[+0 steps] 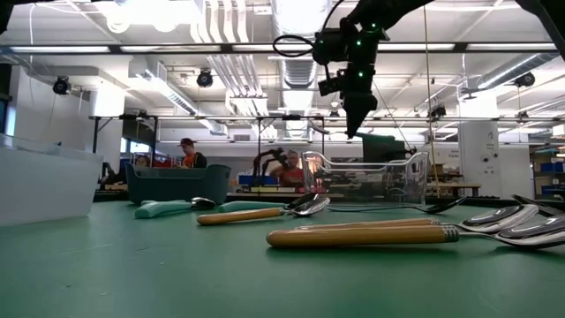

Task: Sort silverware by color (type)
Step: Put the light blue spoon into the transparent bin

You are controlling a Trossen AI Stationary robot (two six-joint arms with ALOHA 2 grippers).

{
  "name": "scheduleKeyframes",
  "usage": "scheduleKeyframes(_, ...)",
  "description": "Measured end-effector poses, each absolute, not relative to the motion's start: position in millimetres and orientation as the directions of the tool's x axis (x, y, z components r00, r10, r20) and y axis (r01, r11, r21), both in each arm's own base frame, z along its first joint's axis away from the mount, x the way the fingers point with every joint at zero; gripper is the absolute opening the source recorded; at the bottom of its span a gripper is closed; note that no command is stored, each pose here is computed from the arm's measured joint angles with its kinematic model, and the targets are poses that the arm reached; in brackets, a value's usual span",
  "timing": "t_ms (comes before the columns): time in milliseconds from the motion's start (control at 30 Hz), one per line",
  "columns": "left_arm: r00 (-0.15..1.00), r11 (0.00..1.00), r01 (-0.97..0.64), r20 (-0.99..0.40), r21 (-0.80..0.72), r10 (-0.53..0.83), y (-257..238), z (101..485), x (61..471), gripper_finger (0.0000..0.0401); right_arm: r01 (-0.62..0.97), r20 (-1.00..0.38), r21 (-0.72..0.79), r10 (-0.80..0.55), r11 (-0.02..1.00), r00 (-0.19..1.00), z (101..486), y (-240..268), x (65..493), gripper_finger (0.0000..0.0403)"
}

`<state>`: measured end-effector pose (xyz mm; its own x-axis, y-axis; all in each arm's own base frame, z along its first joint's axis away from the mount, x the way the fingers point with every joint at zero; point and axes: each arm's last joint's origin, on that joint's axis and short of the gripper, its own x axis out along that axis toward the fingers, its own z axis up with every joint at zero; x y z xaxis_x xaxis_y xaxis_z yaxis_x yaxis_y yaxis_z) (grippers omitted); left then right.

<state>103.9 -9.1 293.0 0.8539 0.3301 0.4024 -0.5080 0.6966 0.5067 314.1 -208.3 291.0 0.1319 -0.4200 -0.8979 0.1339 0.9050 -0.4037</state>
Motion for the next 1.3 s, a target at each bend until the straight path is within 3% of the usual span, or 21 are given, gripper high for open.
scheduleKeyframes(667,0.854,0.696,-0.508,0.402,0.508,0.330,-9,293,104,0.0000,0.108,-0.948,-0.319,-0.317,0.941,-0.041,239,-230,318,0.0034)
scheduleKeyframes(1300,0.854,0.696,-0.507,0.401,0.508,0.330,-9,293,104,0.0000,0.134,-0.963,-0.270,-0.263,0.954,-0.062,215,-240,322,0.0034)
